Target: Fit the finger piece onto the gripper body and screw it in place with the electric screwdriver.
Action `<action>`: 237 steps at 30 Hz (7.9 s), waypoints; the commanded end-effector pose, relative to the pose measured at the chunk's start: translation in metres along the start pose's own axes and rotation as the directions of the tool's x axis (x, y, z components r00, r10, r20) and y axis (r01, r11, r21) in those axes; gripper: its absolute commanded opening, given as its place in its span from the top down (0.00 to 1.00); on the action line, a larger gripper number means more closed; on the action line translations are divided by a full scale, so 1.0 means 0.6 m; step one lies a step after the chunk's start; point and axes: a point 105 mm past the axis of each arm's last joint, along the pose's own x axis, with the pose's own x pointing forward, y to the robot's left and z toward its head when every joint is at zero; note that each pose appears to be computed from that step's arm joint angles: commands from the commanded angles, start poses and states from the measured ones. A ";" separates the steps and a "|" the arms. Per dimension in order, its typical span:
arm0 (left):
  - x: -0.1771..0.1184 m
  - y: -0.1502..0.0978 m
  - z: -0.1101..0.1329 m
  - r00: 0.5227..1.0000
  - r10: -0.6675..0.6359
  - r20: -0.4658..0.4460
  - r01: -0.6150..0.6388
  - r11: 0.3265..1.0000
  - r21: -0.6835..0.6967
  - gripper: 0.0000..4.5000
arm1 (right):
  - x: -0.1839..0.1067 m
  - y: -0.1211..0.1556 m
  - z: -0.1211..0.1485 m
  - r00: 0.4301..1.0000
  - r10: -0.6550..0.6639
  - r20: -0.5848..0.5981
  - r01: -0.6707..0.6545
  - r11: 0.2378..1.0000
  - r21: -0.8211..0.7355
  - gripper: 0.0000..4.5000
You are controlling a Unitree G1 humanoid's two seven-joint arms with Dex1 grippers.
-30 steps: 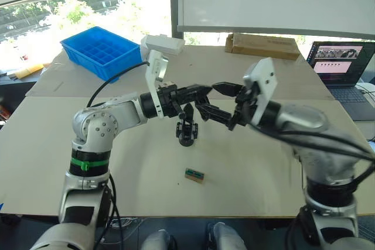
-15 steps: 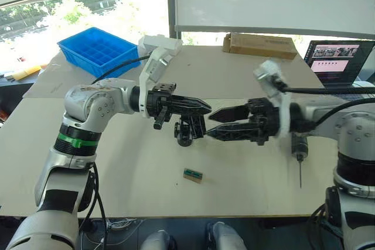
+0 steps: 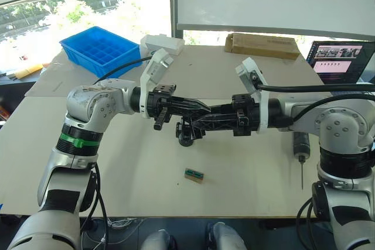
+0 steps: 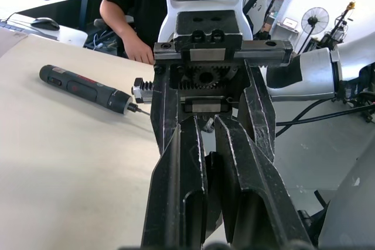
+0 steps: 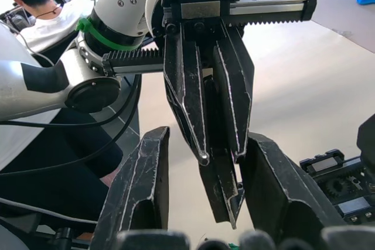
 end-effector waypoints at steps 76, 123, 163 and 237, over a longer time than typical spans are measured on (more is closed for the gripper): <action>-0.057 0.171 -0.226 0.885 0.404 -0.231 -0.313 0.884 0.346 0.18 | 0.028 -0.050 -0.025 0.992 0.017 0.127 0.044 0.886 -0.462 0.93; -0.029 0.165 -0.237 0.903 0.342 -0.261 -0.228 0.895 0.383 0.49 | 0.070 -0.102 -0.120 0.997 0.033 0.065 -0.005 0.918 -0.395 0.93; -0.035 0.164 -0.236 0.897 0.355 -0.264 -0.235 0.887 0.397 0.49 | 0.054 -0.161 -0.250 0.973 -0.168 -0.160 0.155 0.983 -0.095 0.93; -0.025 0.172 -0.238 0.893 0.363 -0.265 -0.245 0.887 0.391 0.49 | 0.041 -0.108 -0.100 0.993 -0.099 0.061 0.108 0.980 -0.167 0.72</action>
